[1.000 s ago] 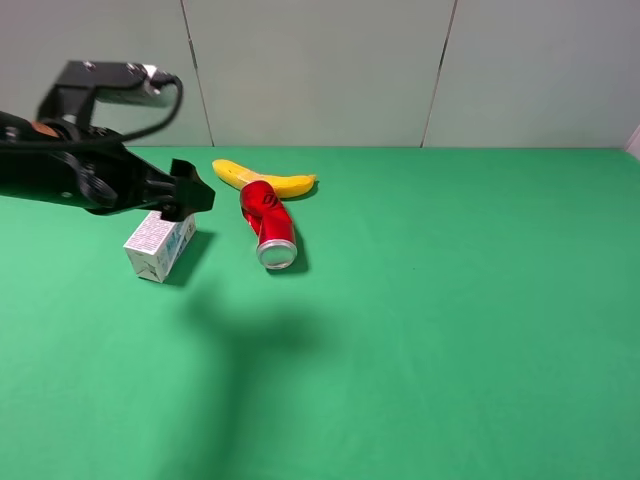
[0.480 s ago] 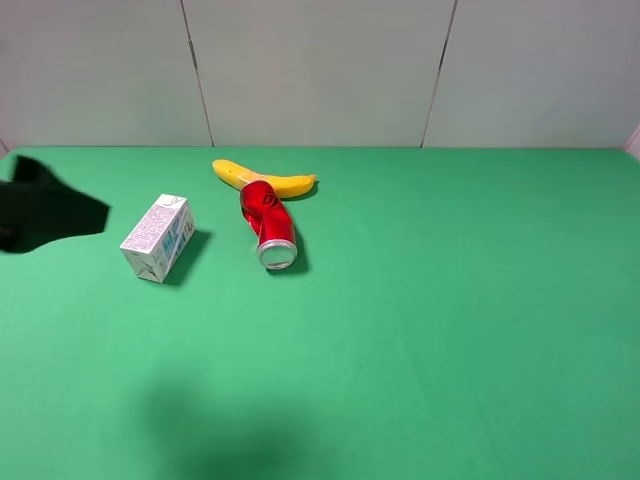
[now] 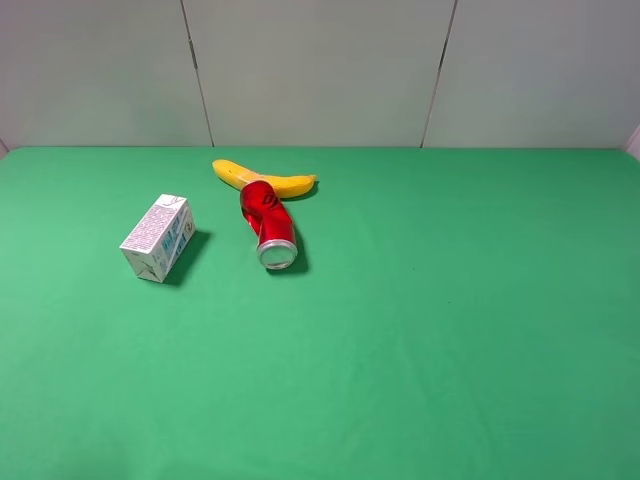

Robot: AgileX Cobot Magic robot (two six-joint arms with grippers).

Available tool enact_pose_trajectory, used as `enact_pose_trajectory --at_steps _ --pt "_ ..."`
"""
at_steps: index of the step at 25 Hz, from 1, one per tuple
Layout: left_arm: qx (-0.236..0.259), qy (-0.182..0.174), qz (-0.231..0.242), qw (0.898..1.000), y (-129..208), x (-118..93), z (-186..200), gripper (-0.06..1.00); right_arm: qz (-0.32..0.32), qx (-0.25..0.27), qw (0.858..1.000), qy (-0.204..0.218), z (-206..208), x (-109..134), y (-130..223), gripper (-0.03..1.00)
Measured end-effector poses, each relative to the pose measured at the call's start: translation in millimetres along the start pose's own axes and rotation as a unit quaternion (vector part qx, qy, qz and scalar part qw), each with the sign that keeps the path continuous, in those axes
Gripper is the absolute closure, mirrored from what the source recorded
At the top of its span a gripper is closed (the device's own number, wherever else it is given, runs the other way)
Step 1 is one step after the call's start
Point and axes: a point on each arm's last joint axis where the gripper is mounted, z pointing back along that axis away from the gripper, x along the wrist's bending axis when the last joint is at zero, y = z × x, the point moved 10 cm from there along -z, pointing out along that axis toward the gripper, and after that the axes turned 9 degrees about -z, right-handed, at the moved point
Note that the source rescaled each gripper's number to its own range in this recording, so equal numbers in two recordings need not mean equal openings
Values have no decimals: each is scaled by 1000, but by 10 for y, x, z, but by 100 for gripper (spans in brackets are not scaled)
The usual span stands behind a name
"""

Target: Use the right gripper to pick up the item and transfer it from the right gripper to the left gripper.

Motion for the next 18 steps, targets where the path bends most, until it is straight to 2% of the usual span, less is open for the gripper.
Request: enact_pose_trajectory --at_steps 6,10,18 --pt "-42 -5 28 999 282 -22 58 -5 0 0 1000 0 0 0 0 -3" --pt "-66 -7 32 997 337 -26 95 -4 0 0 1000 0 0 0 0 -3" --pt "-70 -4 33 997 343 -40 106 -4 0 0 1000 0 0 0 0 -3"
